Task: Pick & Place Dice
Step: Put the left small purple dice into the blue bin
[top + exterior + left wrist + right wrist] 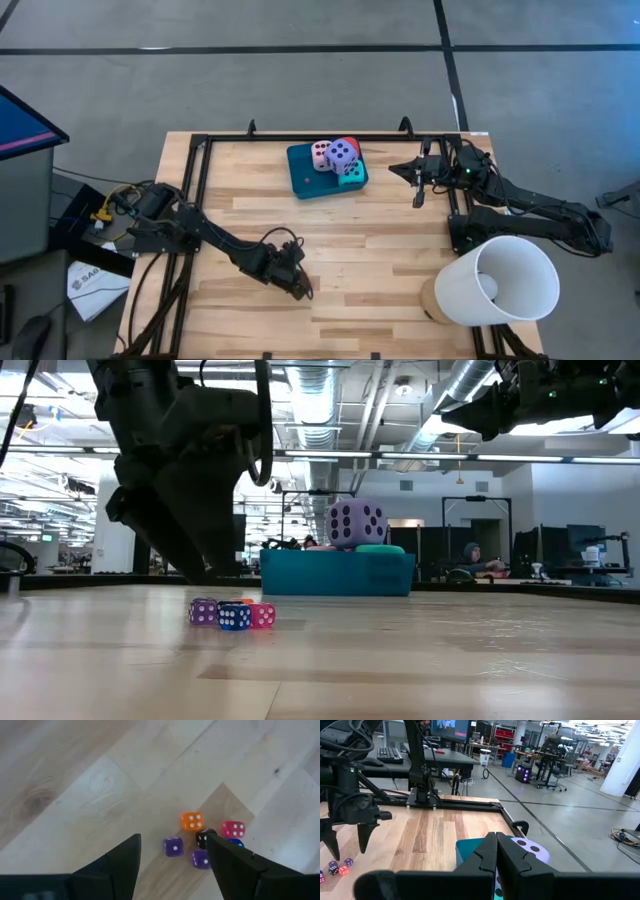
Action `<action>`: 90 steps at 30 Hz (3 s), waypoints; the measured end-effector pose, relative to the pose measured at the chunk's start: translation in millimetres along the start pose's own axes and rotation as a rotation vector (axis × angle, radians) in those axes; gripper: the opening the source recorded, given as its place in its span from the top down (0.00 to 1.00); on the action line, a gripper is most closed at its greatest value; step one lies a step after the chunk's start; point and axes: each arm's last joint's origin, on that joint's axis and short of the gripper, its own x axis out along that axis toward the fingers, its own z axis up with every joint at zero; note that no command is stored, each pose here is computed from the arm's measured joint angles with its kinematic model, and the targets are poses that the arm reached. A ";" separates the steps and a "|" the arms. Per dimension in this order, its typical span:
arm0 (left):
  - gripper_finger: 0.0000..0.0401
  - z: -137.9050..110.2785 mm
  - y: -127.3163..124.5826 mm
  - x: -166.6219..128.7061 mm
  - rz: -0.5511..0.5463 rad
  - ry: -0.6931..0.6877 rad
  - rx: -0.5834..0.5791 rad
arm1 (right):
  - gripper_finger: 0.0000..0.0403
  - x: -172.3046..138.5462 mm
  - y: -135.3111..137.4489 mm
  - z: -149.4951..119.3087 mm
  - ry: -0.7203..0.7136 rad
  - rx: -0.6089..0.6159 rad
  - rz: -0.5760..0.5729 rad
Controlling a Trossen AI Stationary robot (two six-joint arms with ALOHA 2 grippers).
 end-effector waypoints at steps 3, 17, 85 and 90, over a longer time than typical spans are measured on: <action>0.48 -0.6 -0.4 0.1 -0.011 0.021 0.011 | 1.00 0.0 0.0 -0.1 0.000 0.000 0.000; 0.50 -5.6 5.7 7.2 -0.022 0.024 0.003 | 1.00 0.0 0.0 -0.2 0.001 0.000 0.000; 0.88 47.3 33.0 -9.3 -0.007 -0.019 0.121 | 1.00 0.0 0.5 -1.9 0.016 0.004 0.004; 0.88 72.4 46.1 -38.8 -0.016 -0.142 0.126 | 1.00 0.0 0.5 -1.9 0.017 0.005 0.004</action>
